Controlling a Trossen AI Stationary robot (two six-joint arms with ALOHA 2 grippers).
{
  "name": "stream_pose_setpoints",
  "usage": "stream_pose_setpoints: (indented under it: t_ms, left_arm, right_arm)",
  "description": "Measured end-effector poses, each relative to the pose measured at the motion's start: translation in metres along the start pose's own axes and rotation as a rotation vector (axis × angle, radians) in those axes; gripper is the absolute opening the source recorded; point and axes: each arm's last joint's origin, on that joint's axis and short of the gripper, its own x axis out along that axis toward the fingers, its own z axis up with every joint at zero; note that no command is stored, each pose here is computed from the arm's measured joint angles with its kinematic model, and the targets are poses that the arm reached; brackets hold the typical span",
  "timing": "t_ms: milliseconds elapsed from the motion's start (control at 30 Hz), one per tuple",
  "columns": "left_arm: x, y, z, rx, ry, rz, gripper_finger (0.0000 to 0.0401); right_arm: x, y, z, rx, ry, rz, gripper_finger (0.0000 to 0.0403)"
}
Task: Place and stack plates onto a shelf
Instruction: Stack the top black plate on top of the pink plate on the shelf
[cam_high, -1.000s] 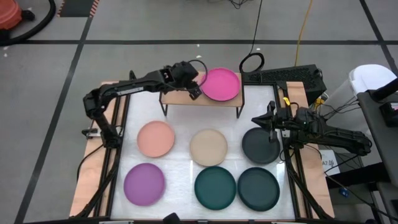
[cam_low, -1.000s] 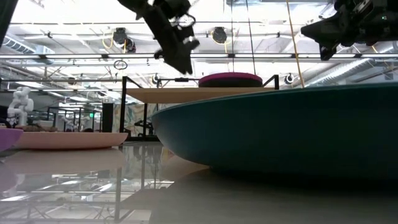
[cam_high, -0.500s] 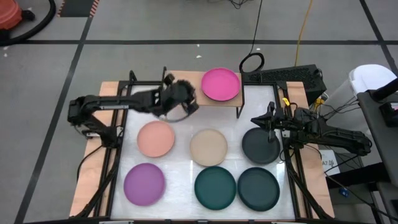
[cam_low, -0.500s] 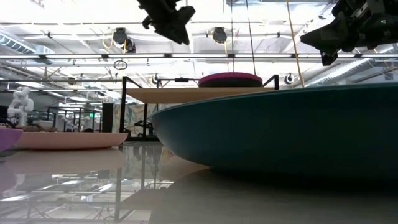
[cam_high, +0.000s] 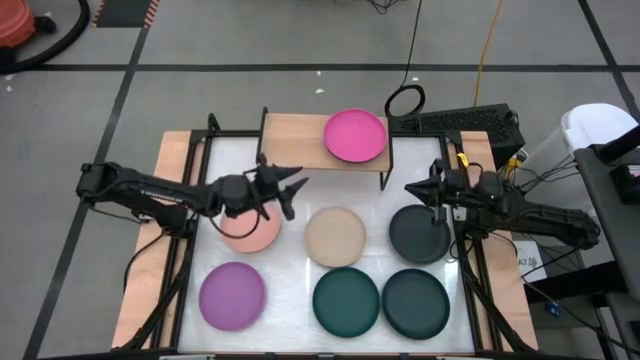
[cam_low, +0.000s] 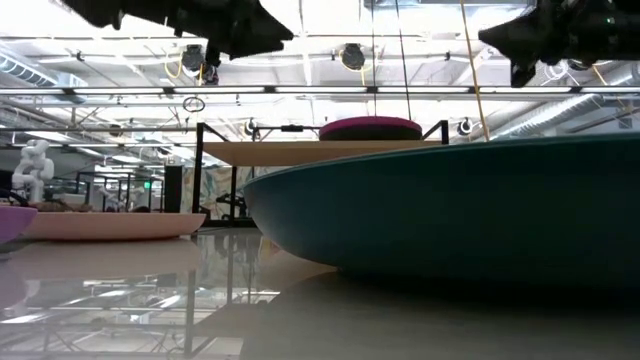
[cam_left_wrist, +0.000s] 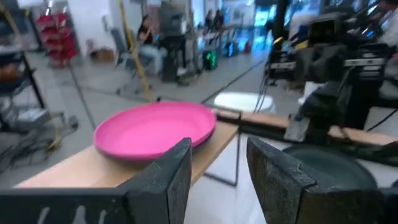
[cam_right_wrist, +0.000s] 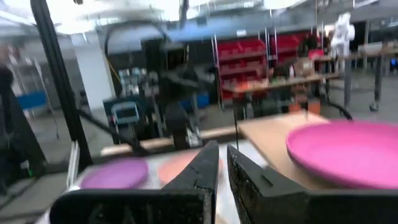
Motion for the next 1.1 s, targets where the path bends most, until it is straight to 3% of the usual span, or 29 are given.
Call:
stream_pose_setpoints:
  t_ms: [100, 300, 467, 633, 800, 967, 1100]
  left_arm:
    - [-0.001, 0.0, 0.001, 0.025, -0.033, 0.001, 0.0161]
    - [-0.002, 0.001, 0.002, 0.053, -0.039, 0.0, 0.0161]
    - [-0.002, 0.001, 0.002, 0.055, -0.035, 0.001, 0.0161]
    - [-0.002, 0.001, 0.002, 0.046, -0.035, 0.0, 0.0161]
    - [-0.002, 0.001, 0.001, 0.039, -0.031, 0.0, 0.0161]
    - [-0.002, 0.001, 0.001, 0.034, -0.03, -0.001, 0.0161]
    - [-0.001, 0.001, 0.001, 0.031, -0.029, -0.001, 0.0161]
  right_arm:
    - [0.008, 0.0, 0.005, 0.031, 0.043, -0.008, 0.002]
    - [0.037, -0.002, 0.009, 0.06, 0.312, -0.051, 0.002]
    - [0.054, -0.001, 0.023, 0.011, 0.569, -0.073, 0.002]
    - [0.05, -0.002, 0.019, -0.057, 0.842, -0.067, 0.002]
    - [0.032, -0.003, 0.003, -0.044, 1.104, -0.082, 0.002]
    - [0.036, -0.004, 0.0, 0.003, 1.127, -0.107, 0.003]
    - [0.045, -0.006, -0.01, 0.048, 1.185, -0.142, 0.007]
